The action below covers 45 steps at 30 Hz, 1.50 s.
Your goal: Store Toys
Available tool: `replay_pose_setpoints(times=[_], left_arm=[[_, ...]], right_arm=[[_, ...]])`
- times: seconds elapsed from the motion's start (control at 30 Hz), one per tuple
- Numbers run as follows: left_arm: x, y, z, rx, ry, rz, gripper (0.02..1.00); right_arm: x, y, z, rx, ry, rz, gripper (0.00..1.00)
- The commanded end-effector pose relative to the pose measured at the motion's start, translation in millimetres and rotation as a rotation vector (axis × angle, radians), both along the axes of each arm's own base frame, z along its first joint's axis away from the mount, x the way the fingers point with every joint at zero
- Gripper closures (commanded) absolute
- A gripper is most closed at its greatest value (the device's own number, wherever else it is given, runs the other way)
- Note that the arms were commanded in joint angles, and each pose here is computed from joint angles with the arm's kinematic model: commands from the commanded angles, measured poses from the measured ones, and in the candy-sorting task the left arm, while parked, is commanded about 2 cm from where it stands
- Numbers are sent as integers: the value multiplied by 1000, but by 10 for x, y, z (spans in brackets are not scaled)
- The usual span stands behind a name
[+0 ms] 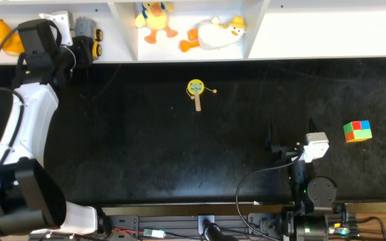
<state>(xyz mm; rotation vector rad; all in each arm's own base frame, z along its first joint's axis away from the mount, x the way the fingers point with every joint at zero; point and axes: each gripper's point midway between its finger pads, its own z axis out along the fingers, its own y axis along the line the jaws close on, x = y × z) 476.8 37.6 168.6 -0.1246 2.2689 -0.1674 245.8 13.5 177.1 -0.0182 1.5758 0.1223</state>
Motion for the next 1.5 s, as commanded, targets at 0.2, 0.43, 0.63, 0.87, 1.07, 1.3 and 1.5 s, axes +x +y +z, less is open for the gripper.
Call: replay_pose_setpoints(times=[0.2,0.43,0.63,0.87,1.07,1.3,1.5], left_arm=[[156,-23,35,-15,-30,-10,343],[150,-23,70,-13,-37,-10,20],[-14,29,275,33,-38,19,20],[-384,-20,378,100,-16,-31,20],[-897,-98,98,89,34,-35,20],[-1465,-143,-101,104,26,-21,20],[-1680,-169,7,124,-111,-12,20]], right_arm=[[3,4,-36,-3,1,0,5],[3,4,-36,-3,1,0,3],[3,4,-35,-3,1,0,5],[3,4,-36,-3,1,0,5],[3,4,-36,-3,1,0,5],[3,4,-36,-3,1,0,5],[3,4,-35,-3,1,0,5]])
